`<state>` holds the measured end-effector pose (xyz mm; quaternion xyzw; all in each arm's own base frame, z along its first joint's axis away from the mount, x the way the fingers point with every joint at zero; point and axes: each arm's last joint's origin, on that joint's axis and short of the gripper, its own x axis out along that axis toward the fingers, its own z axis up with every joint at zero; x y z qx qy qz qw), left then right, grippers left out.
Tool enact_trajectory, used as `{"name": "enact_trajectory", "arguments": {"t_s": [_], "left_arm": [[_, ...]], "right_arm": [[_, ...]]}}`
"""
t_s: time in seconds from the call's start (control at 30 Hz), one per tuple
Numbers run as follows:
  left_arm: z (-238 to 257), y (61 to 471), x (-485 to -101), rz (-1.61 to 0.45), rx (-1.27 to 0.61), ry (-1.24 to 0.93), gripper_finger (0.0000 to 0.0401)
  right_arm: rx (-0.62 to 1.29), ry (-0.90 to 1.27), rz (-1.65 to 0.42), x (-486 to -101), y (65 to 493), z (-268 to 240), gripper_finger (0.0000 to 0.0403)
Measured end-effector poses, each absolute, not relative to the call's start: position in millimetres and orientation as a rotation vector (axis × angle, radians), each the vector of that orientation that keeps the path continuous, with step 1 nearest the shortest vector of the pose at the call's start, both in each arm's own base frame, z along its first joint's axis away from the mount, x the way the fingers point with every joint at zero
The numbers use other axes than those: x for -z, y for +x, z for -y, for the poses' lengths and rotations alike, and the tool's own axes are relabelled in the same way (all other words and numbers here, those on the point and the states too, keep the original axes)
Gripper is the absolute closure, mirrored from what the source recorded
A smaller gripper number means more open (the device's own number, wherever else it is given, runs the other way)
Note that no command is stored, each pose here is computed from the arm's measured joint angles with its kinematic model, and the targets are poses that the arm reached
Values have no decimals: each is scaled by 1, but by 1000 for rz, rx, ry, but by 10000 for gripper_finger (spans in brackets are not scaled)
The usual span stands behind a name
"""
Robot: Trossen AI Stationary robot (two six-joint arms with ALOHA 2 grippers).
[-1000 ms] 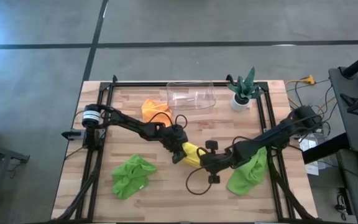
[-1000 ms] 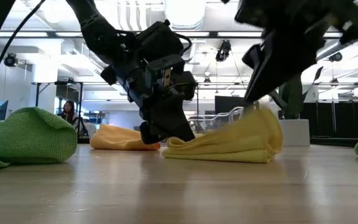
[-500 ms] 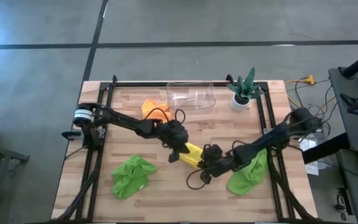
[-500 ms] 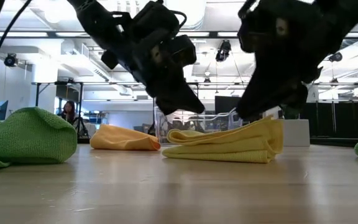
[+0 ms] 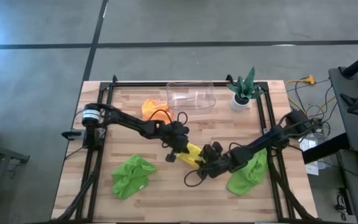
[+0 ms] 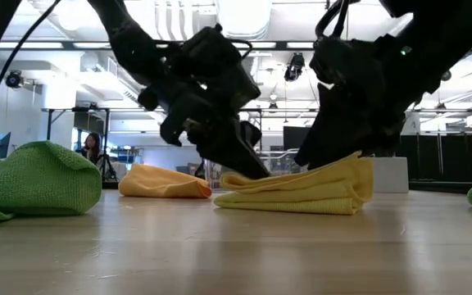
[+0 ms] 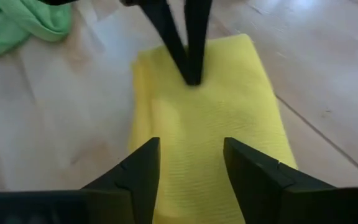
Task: Fold microfiber towels
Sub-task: Fold the yellow microfiber towel, then put the folded yellow microfiber towel into the transparent bin
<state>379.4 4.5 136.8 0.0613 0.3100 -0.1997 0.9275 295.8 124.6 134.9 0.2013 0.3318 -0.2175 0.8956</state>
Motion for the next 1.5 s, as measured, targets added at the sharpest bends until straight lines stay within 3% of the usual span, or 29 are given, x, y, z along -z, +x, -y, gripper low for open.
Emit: {"name": "enact_trajectory", "arguments": {"t_s": [0.43, 0.83, 1.0, 1.23, 1.5], "left_arm": [[-5, 379, -120, -712, 407, 137, 397], [-9, 369, -127, -781, 404, 136, 269], [-11, 364, -147, -763, 362, 164, 232], [-11, 357, -177, -703, 327, 181, 216], [-12, 354, -180, -727, 308, 185, 216]], "right_arm": [[404, 346, -844, -117, 289, -129, 227], [372, 326, -927, -128, 271, -139, 227], [367, 338, -917, -145, 263, -137, 227], [379, 391, -792, -173, 266, -125, 227], [404, 532, -802, -166, 297, -60, 227]]}}
